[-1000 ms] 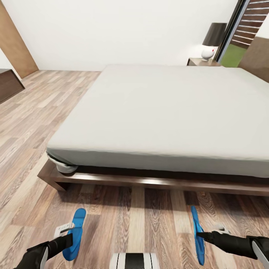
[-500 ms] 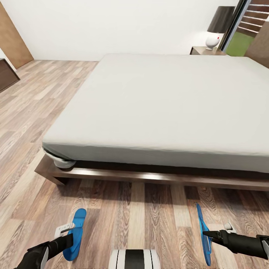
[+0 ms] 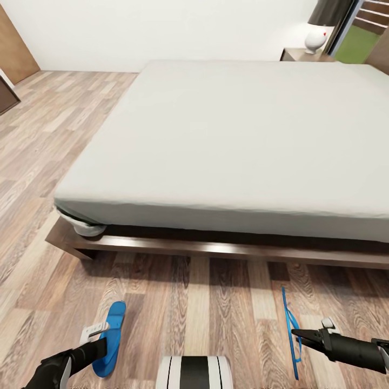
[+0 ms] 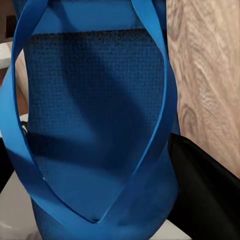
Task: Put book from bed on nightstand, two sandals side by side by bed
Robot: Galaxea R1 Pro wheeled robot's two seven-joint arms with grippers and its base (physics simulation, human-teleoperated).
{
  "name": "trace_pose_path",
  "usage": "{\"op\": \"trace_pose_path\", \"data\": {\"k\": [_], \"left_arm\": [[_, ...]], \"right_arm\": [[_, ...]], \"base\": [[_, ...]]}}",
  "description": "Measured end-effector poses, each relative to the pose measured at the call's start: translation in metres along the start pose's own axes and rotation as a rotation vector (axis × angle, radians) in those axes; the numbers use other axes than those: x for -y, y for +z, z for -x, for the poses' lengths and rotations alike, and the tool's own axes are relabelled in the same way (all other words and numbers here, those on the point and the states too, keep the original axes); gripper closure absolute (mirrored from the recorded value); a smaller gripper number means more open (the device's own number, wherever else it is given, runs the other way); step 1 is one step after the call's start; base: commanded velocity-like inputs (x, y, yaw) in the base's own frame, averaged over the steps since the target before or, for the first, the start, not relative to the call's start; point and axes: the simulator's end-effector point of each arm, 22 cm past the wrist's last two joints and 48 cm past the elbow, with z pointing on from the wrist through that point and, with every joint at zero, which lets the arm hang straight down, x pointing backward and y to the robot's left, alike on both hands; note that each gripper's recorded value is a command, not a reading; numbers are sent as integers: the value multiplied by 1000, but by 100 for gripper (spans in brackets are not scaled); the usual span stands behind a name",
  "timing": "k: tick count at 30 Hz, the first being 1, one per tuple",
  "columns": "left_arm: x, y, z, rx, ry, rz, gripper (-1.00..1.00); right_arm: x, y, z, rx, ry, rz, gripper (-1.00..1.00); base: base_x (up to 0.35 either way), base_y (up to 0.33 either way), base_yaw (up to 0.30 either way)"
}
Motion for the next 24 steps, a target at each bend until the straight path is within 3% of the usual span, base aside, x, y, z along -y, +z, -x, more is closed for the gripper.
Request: {"op": "trace_pose_path", "data": {"k": [8,17,24], "left_arm": [[-2,1,0,1,-2,3,100],[-5,0,1,3,-2,6,100],[-5,-1,2,5,-3,4,100]], "right_arm": [[2,1,-1,-4,3,-3,100],[2,1,-1,-6,2,-4,100],[2,1,-1,-5,2,-4,100]], "base": [[4,0,0],[106,5,0],[219,153,0]]}}
